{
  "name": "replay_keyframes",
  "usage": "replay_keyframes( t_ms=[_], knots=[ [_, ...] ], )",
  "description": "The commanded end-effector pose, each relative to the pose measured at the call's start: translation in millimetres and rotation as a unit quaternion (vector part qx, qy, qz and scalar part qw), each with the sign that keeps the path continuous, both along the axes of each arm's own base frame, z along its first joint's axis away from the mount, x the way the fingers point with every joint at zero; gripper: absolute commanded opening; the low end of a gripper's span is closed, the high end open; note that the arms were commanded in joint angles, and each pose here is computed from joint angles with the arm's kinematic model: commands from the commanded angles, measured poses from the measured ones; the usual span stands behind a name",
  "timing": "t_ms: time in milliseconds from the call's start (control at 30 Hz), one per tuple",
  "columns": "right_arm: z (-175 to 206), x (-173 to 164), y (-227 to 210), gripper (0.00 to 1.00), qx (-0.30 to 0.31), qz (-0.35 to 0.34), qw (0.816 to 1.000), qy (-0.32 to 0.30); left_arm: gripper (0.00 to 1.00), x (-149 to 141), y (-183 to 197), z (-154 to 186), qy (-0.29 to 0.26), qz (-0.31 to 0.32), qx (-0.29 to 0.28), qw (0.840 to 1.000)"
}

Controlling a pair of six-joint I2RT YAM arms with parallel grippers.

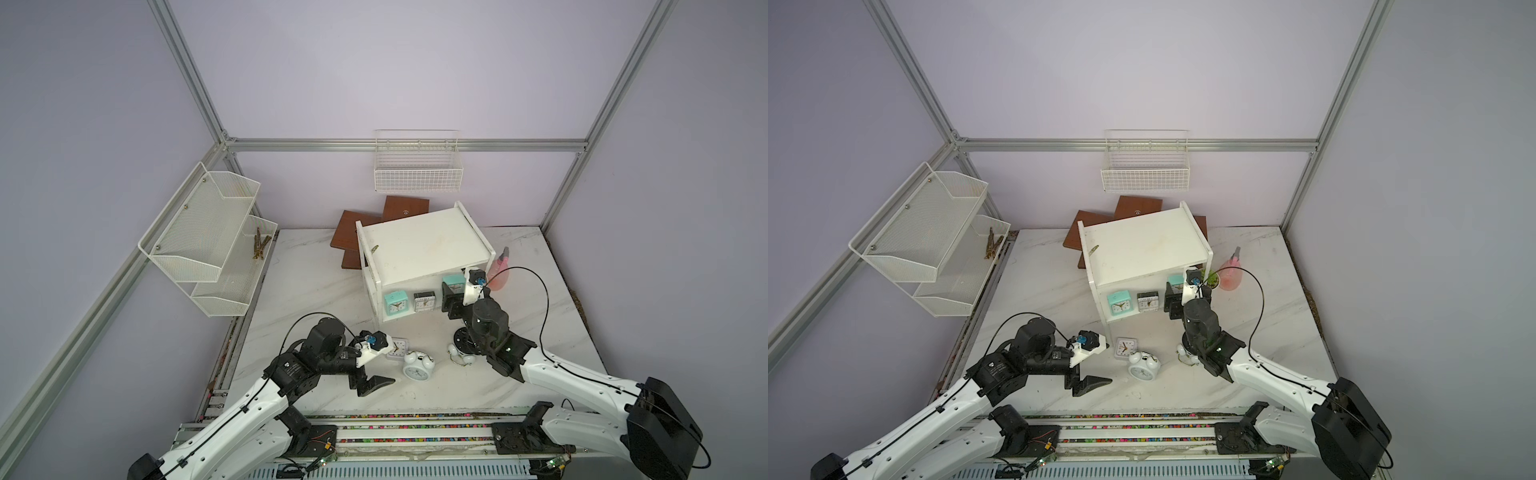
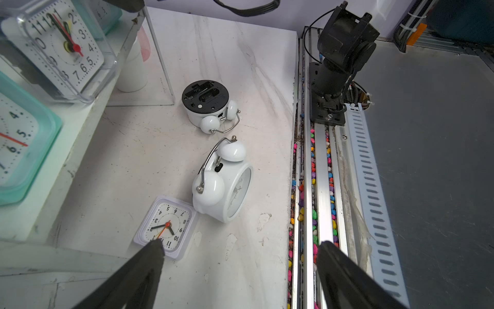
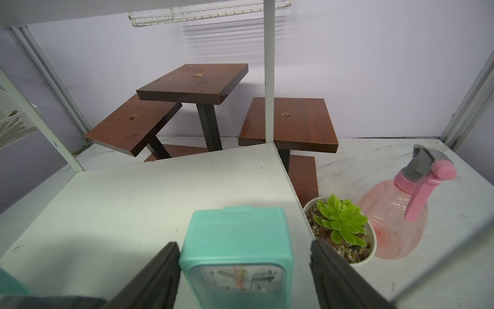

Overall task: Place the alarm clocks on the shelf by style
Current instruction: Place the alarm on the shelf.

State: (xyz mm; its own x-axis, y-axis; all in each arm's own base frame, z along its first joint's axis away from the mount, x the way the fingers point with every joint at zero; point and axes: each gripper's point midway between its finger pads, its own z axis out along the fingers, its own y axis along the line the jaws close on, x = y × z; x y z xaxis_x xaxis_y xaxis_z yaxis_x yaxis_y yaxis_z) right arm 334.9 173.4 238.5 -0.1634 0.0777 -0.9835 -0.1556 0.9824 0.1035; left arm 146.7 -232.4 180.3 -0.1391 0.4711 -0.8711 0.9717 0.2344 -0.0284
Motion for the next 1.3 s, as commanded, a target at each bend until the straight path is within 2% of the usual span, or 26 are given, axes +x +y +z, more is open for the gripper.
replay_keyframes(
  t_ms=[0,267,500,833,967,1000,1067,1267],
  knots=[
    [-3.1,-9.5,-1.5,0.82,-0.001,0.020,1.000,0.013,0.92,0.0,-0.4,-1.3,-0.006,-0.006,-0.001,1.000],
    [-16.0,-31.8,-3.8,0.82,0.015,0.053,0.997,0.049,0.92,0.4,-1.3,-1.3,-0.006,-0.007,-0.001,1.000],
    [-41.2,-51.6,9.8,0.76,0.027,0.105,0.990,0.094,0.92,3.7,-1.5,-5.8,-0.010,-0.004,0.003,1.000],
    [-55.8,-68.2,34.2,0.73,0.040,0.164,0.980,0.101,0.92,6.0,-2.2,-9.1,-0.009,-0.003,0.007,1.000],
    [-50.5,-70.4,42.5,0.67,0.043,0.177,0.979,0.089,0.92,6.8,-2.3,-11.4,-0.008,-0.003,0.010,1.000],
    [-48.5,-70.2,43.7,0.60,0.044,0.178,0.979,0.085,0.92,6.9,-2.3,-11.3,-0.009,-0.003,0.010,1.000],
    [-45.3,-69.8,46.1,0.56,0.045,0.180,0.979,0.081,0.92,7.0,-2.2,-12.2,-0.009,-0.003,0.011,1.000],
    [-39.1,-67.6,59.1,0.53,0.048,0.195,0.977,0.075,0.92,7.2,-1.7,-13.0,-0.012,-0.002,0.012,1.000]
  ],
)
